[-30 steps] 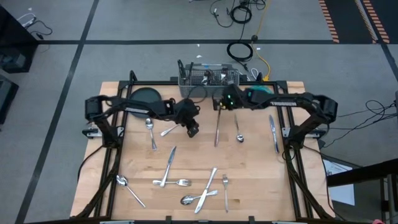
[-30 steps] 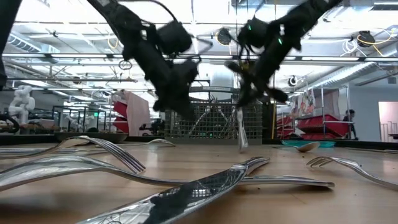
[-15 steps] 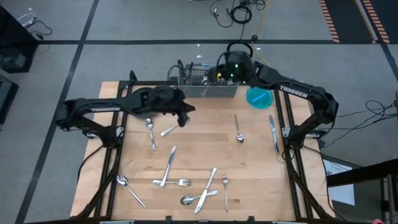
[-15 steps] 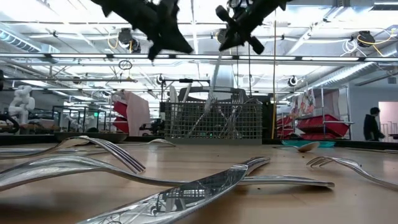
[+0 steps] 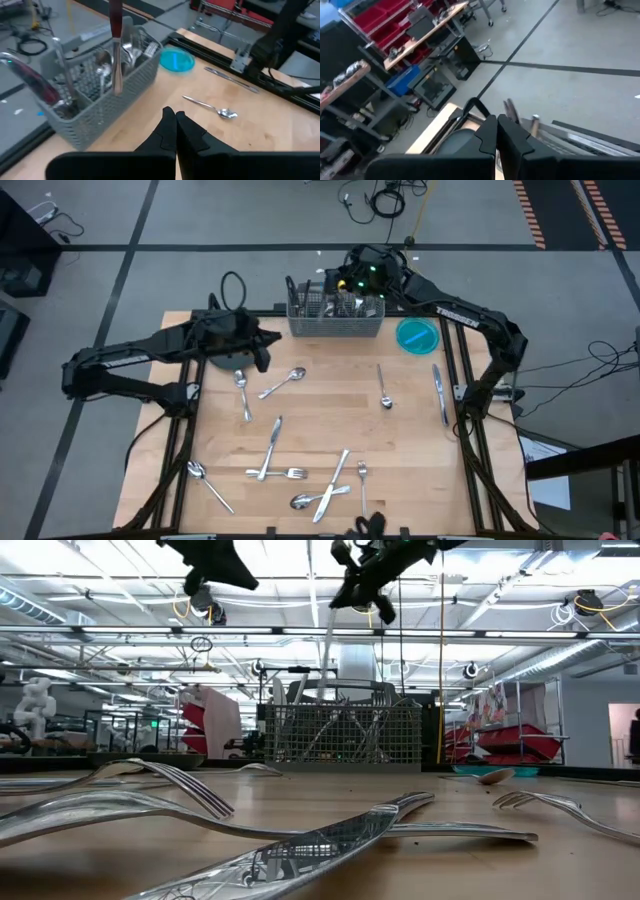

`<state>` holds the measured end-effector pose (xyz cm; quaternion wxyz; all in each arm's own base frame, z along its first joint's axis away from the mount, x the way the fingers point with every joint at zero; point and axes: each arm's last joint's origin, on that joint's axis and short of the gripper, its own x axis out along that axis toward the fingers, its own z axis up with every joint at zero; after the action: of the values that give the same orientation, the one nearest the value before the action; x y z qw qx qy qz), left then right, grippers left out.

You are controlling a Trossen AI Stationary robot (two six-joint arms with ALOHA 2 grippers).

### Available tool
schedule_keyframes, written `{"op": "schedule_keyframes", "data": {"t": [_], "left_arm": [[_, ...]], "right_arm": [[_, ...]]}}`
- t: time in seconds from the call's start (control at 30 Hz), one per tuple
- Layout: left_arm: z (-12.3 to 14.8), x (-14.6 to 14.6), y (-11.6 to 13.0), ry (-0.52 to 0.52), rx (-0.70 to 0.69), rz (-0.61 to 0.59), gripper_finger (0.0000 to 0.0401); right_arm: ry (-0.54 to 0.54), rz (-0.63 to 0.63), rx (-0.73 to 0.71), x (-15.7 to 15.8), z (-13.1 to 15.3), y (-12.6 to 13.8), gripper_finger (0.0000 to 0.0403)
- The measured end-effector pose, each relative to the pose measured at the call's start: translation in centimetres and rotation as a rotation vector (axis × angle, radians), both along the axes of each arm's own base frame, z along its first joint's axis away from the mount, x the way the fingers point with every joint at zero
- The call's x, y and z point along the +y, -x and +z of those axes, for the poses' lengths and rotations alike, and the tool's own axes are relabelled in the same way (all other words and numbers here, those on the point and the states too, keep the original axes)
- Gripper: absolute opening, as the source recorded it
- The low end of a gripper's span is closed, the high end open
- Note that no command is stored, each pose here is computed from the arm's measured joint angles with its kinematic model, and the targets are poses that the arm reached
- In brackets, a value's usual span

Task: Sort silverware
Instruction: Put the table knife into the silverware organizer

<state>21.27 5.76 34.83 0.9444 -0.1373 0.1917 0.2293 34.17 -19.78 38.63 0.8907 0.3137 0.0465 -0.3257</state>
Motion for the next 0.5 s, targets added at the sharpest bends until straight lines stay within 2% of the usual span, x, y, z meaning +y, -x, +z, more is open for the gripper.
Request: {"op": "schedule_keyframes", "data": {"t": [0.23,0.5], "left_arm": [[0.0,-0.1,0.7,-0.004,0.034,0.03,0.0],[0.1,-0.2,0.9,-0.003,0.025,0.029,0.0]], "right_arm": [[0.051,0.062,0.01,-2.4,0.8,-4.5,0.0],[0.122,0.083,0.084,-3.8,2.6,-6.9,0.0]]}}
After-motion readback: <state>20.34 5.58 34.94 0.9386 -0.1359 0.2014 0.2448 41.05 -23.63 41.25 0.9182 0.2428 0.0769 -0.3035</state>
